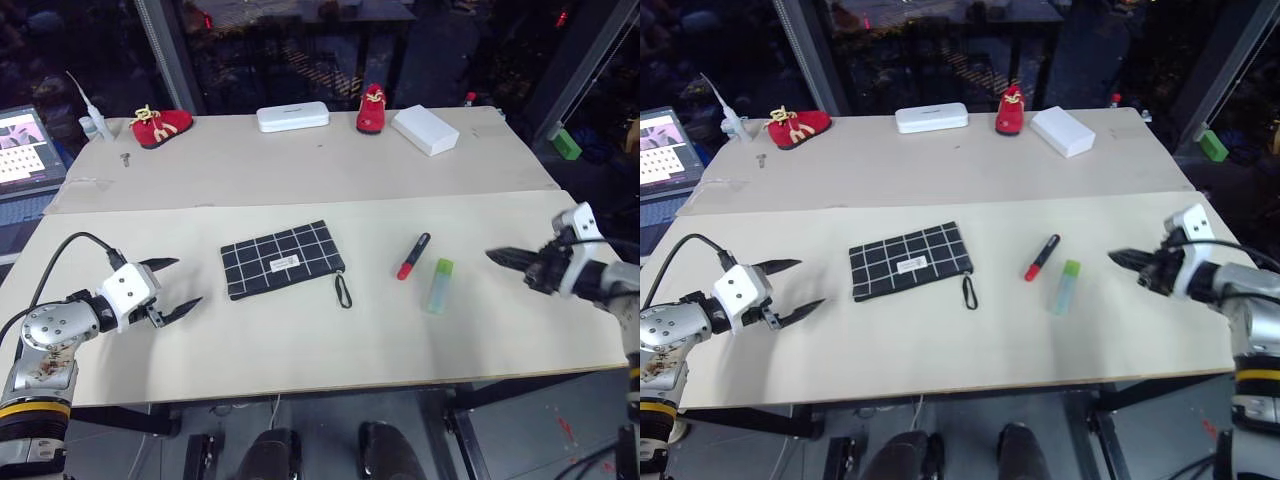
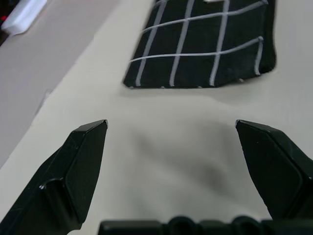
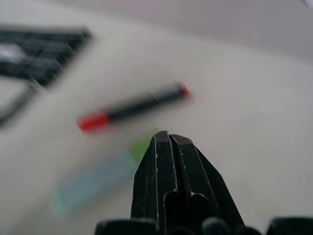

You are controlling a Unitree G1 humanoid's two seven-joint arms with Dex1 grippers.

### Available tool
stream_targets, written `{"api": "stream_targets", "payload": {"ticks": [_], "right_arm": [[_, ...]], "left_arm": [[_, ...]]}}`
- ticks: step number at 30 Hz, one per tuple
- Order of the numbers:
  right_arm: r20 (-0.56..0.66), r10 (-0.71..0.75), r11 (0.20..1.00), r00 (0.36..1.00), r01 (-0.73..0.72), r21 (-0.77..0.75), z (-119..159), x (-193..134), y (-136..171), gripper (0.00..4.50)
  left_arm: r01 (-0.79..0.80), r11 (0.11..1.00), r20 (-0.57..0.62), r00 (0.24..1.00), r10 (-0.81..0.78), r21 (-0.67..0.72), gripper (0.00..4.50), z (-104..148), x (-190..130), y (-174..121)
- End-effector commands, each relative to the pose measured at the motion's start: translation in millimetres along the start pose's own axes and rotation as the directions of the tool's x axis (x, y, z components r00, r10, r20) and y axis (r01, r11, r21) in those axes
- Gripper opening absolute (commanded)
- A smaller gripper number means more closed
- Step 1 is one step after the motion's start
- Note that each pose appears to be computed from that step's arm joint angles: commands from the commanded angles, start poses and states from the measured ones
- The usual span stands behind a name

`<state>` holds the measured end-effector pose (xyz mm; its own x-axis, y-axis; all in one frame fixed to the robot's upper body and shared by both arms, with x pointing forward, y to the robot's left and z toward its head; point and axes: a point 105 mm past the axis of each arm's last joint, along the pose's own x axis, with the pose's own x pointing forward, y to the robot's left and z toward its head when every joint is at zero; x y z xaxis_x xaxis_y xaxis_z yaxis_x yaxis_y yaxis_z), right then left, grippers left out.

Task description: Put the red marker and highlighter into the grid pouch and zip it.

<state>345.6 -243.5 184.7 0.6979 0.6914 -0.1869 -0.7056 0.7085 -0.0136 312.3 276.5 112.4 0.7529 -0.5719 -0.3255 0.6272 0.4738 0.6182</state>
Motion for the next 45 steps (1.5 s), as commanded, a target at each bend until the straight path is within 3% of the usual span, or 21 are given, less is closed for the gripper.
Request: {"api": "stream_targets", "payload": {"ticks": [1, 6, 9, 14, 20, 28, 33, 41, 45], "right_arm": [[0.049, 0.175, 0.977, 0.983, -0.168, -0.130, 37, 61, 50, 0.04], [0.015, 0.119, 0.969, 0.993, -0.113, -0.222, 45, 134, 81, 0.04], [-0.018, 0.131, 0.961, 0.991, -0.131, -0.244, 44, 156, 98, 0.04], [-0.083, 0.071, 0.952, 0.994, -0.092, -0.291, 33, 179, 100, 0.04], [-0.234, 0.128, 0.916, 0.964, -0.206, -0.344, -2, 187, 120, 0.04], [-0.359, 0.013, 0.863, 0.933, -0.192, -0.468, -51, 192, 109, 0.04], [-0.351, -0.021, 0.816, 0.936, -0.186, -0.546, -50, 192, 102, 0.04], [-0.317, -0.009, 0.820, 0.948, -0.174, -0.545, -39, 195, 103, 0.04], [-0.320, -0.015, 0.833, 0.947, -0.165, -0.529, -41, 194, 102, 0.04]], "left_arm": [[0.031, 0.986, -0.007, 1.000, -0.031, 0.163, 4.50, 5, 4, 7], [0.023, 0.975, 0.039, 0.999, -0.032, 0.219, 4.50, 11, 15, 10], [0.018, 0.974, 0.062, 0.998, -0.032, 0.224, 4.50, 14, 19, 9], [0.025, 0.977, 0.062, 0.997, -0.039, 0.212, 4.50, 12, 20, 6], [0.023, 0.978, 0.065, 0.997, -0.037, 0.205, 4.50, 9, 20, 3], [0.033, 0.976, 0.090, 0.994, -0.054, 0.217, 4.50, 12, 25, 1], [0.075, 0.967, 0.102, 0.989, -0.102, 0.244, 4.50, 14, 35, -6], [0.073, 0.943, 0.148, 0.981, -0.127, 0.323, 4.50, 23, 60, -12], [0.034, 0.955, 0.205, 0.974, -0.098, 0.295, 4.50, 31, 71, -10]]}}
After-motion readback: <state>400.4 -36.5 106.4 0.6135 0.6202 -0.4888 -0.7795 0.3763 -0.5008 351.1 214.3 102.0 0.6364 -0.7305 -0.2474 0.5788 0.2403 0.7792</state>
